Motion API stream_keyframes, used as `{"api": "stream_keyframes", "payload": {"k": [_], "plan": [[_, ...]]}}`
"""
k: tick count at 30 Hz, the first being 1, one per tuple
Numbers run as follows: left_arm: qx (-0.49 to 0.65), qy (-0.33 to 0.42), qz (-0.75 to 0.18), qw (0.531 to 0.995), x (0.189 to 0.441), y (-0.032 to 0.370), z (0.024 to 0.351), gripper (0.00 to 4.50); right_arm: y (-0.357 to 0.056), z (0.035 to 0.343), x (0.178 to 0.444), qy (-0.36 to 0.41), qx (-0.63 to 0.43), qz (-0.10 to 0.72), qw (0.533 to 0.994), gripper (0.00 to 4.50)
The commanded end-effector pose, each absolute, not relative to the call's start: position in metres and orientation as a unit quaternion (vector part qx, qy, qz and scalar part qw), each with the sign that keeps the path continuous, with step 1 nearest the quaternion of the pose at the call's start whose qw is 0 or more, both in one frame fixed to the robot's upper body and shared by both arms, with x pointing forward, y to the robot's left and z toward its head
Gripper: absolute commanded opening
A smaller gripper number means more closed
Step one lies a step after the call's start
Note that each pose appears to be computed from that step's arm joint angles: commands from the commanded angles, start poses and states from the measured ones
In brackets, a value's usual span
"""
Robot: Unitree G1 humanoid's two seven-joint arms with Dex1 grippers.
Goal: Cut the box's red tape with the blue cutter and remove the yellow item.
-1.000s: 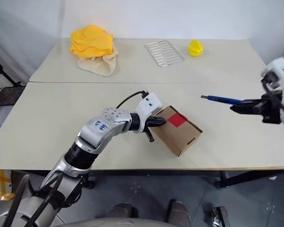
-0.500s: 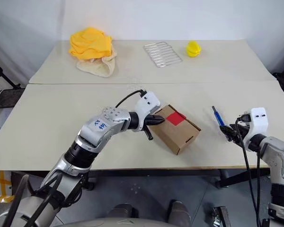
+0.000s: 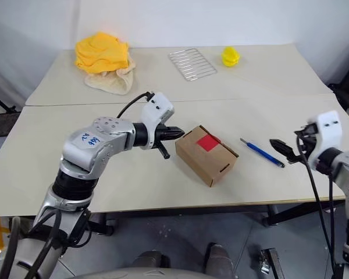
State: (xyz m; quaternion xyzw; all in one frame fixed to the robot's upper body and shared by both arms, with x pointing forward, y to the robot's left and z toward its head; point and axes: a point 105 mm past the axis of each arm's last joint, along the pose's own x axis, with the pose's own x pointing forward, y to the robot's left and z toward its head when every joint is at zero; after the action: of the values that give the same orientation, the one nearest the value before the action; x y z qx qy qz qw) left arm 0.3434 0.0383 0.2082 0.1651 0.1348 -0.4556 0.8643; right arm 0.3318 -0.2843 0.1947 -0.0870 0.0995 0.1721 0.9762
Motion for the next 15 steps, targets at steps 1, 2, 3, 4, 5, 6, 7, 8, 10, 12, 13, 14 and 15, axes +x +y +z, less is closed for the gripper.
{"api": "stream_keyframes", "payload": {"k": [1,2,3,4,5,6,7,8,10,12,13,14,15], "plan": [[0.174,0.157,-0.459,0.857,0.333,0.052,0.200,0.00,-0.256,0.208,0.341,0.087,-0.111,0.227,0.964,3.54],[0.173,0.168,-0.456,0.857,0.332,0.056,0.195,0.00,-0.250,0.208,0.344,0.092,-0.116,0.242,0.959,3.24],[0.173,0.185,-0.452,0.855,0.331,0.060,0.187,0.00,-0.242,0.208,0.350,0.094,-0.122,0.255,0.955,2.83],[0.163,0.204,-0.451,0.854,0.327,0.063,0.178,0.00,-0.236,0.203,0.360,0.110,-0.131,0.263,0.950,2.55],[0.156,0.215,-0.450,0.852,0.324,0.064,0.172,0.00,-0.234,0.199,0.368,0.122,-0.138,0.265,0.946,2.20],[0.151,0.222,-0.450,0.852,0.322,0.064,0.169,0.00,-0.232,0.197,0.373,0.132,-0.144,0.267,0.944,1.90],[0.149,0.226,-0.453,0.849,0.320,0.063,0.166,0.00,-0.230,0.194,0.375,0.137,-0.152,0.279,0.938,1.53],[0.147,0.235,-0.460,0.843,0.315,0.059,0.162,0.00,-0.225,0.190,0.376,0.145,-0.156,0.291,0.933,1.19],[0.147,0.246,-0.469,0.835,0.309,0.055,0.154,0.00,-0.219,0.185,0.378,0.153,-0.162,0.309,0.925,0.52],[0.139,0.248,-0.474,0.833,0.305,0.045,0.147,0.00,-0.204,0.180,0.378,0.164,-0.166,0.337,0.912,0.05],[0.137,0.247,-0.476,0.833,0.305,0.042,0.145,0.00,-0.200,0.179,0.377,0.167,-0.168,0.346,0.908,0.05],[0.131,0.242,-0.477,0.835,0.305,0.037,0.145,0.00,-0.196,0.178,0.376,0.169,-0.169,0.356,0.903,0.05],[0.126,0.236,-0.473,0.840,0.307,0.033,0.145,0.00,-0.192,0.176,0.373,0.174,-0.172,0.367,0.898,0.05]]}}
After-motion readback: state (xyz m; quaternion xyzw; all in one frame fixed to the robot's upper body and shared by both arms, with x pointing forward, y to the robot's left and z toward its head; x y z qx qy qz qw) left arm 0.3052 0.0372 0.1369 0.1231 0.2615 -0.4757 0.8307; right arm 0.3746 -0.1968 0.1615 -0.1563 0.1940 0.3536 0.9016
